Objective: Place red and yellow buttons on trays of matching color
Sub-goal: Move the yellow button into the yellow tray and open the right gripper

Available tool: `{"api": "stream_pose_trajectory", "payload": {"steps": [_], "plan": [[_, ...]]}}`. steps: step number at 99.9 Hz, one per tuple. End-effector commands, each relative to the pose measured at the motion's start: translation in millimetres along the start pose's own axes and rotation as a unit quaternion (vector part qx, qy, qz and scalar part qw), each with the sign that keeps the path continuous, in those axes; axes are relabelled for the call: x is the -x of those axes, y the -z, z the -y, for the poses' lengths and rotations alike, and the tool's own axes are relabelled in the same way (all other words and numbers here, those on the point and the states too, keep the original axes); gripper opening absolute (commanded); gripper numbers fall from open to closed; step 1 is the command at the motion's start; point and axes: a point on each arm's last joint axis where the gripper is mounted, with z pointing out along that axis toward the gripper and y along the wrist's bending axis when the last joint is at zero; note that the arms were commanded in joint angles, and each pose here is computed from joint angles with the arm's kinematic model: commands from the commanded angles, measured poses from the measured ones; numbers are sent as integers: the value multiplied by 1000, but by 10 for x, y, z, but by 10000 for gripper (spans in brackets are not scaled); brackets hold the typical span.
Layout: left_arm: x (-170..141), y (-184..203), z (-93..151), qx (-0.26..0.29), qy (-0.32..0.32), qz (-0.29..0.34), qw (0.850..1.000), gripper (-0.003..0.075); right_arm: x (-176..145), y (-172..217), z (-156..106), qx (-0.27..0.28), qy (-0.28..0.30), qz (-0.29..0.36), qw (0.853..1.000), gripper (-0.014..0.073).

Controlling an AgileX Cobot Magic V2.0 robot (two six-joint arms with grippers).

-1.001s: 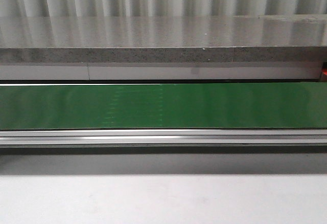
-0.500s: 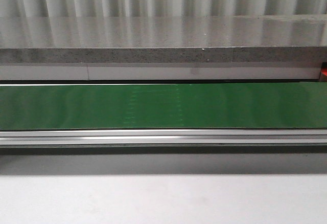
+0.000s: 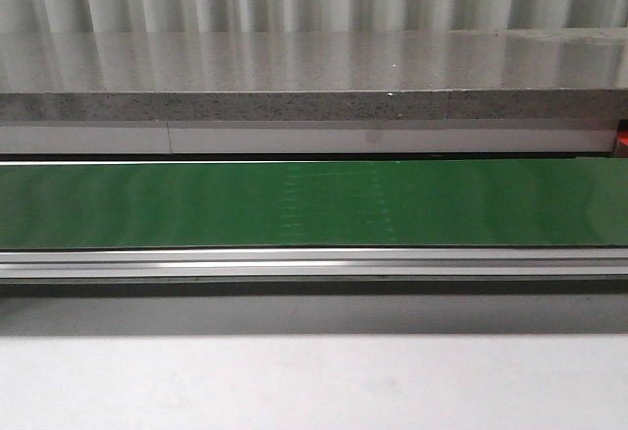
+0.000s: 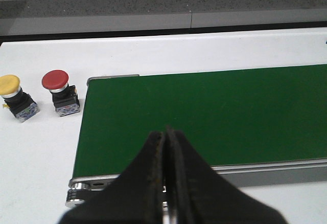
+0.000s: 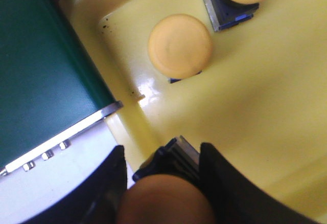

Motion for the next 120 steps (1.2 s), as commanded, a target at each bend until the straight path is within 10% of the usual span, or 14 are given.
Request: {"api": "stream_pose_trajectory", "payload": {"steps": [1, 79, 120], "plan": [[148, 48, 12, -5, 4, 49, 999, -20, 99, 93, 24, -2, -4, 60, 998, 143], [148, 48, 12, -5, 4, 49, 999, -20, 135, -528, 182, -21, -53, -2, 998, 157], [148, 48, 12, -5, 4, 49, 999, -20, 201, -380, 160, -19, -51, -12, 998, 564]]}}
